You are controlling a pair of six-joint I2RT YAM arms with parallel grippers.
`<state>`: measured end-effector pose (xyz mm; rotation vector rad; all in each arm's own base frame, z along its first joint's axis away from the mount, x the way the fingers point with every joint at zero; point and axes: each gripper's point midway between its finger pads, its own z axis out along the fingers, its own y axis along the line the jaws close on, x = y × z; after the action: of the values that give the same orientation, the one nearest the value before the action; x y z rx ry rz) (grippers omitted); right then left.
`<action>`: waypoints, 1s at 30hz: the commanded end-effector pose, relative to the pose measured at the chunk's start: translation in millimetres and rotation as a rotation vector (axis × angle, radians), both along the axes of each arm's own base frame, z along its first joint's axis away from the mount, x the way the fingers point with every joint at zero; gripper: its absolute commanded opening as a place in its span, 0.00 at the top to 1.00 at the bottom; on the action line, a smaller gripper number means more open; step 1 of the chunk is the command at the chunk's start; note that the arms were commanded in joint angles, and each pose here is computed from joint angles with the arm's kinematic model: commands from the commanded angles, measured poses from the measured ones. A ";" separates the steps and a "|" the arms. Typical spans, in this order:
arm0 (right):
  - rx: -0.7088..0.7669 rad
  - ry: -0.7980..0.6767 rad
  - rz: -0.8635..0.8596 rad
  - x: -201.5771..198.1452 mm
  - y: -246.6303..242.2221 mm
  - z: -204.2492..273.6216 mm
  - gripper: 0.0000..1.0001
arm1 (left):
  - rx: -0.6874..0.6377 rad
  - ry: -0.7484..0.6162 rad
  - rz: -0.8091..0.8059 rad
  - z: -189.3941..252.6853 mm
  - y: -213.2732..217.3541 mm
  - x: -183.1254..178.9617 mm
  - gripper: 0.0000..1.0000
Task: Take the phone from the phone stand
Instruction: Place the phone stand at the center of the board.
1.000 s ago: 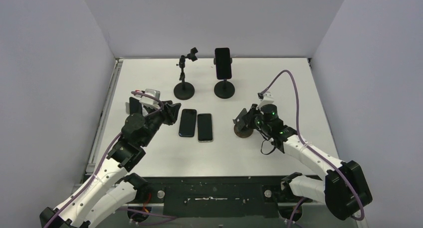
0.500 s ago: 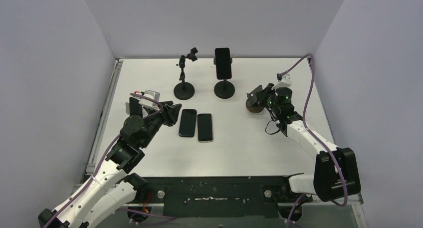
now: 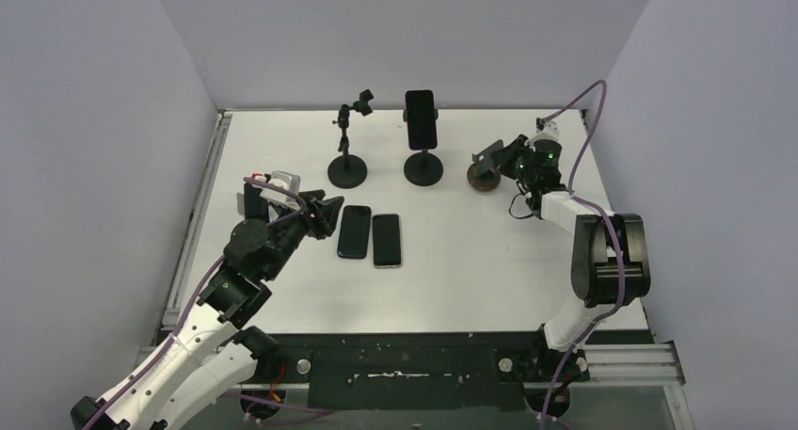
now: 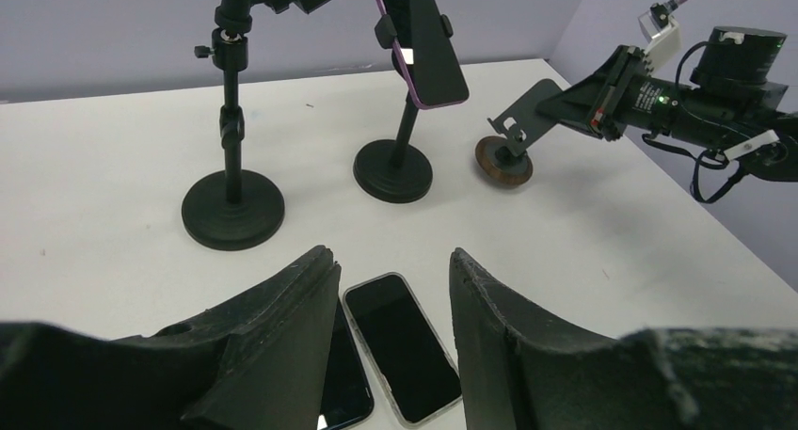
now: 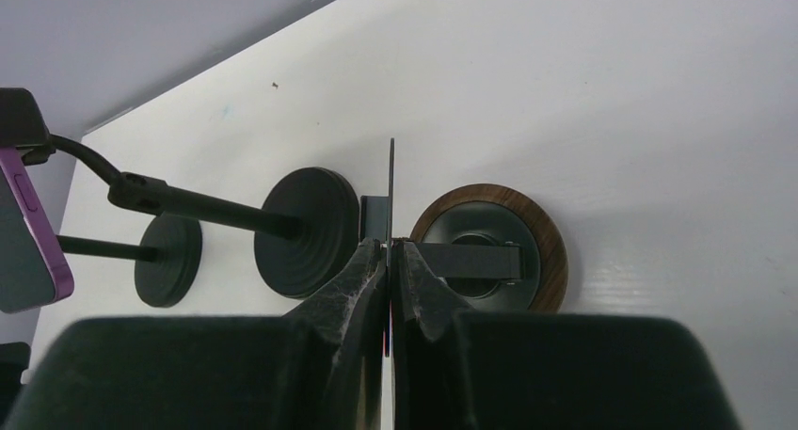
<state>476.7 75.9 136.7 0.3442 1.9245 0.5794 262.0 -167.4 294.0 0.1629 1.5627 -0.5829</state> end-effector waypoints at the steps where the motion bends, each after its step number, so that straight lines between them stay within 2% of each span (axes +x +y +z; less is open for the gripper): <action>1: 0.046 -0.182 0.072 28.7 10.6 50.2 1.00 | -0.009 -0.046 -0.026 10.9 -3.9 -0.3 0.55; 18: 0.054 -0.115 0.086 46.1 14.0 15.5 1.00 | -0.006 -0.041 -0.065 6.0 -10.7 1.4 0.55; 23: 0.052 -0.090 0.073 44.4 11.8 12.1 0.55 | -0.009 -0.048 -0.062 8.0 -9.2 0.2 0.55; 27: 0.035 -0.094 0.039 39.5 5.5 19.6 0.32 | -0.013 -0.053 -0.063 9.5 -8.6 -1.0 0.55; 29: 0.026 -0.097 0.005 35.7 -1.3 26.6 0.17 | -0.015 -0.054 -0.064 10.2 -8.6 -1.5 0.55; 30: 0.025 -0.104 -0.006 32.9 -2.8 32.6 0.15 | -0.017 -0.056 -0.066 11.0 -8.7 -1.9 0.55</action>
<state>508.3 86.3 116.2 0.3291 1.9426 0.6659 262.3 -175.8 287.0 0.2142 1.5732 -0.6151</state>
